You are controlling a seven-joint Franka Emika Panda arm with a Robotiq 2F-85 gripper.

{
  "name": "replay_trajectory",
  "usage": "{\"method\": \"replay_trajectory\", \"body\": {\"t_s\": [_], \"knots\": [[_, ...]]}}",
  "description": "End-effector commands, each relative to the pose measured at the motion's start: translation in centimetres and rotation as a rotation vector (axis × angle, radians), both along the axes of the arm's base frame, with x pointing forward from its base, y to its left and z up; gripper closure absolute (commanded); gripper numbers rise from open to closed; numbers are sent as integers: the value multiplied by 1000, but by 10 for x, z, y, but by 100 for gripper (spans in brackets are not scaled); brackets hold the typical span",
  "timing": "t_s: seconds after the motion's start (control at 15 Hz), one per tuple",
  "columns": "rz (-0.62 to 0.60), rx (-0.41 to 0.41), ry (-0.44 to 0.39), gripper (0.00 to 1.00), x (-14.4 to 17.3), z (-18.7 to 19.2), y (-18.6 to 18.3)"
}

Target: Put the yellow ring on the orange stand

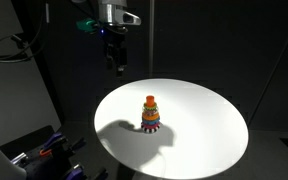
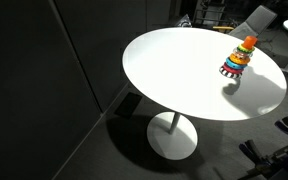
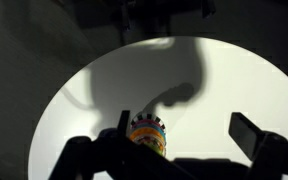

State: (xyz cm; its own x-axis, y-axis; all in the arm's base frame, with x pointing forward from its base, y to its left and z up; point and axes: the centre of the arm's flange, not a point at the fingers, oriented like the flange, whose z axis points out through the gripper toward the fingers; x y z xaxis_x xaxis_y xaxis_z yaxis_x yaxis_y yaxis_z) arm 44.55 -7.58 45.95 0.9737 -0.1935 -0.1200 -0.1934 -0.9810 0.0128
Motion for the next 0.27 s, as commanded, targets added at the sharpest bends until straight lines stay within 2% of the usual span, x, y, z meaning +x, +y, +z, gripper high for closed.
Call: {"method": "replay_trajectory", "body": {"t_s": [0.0, 0.2], "knots": [[0, 0, 3, 0, 0, -1, 0], [0, 2, 13, 0, 1, -6, 0]]}}
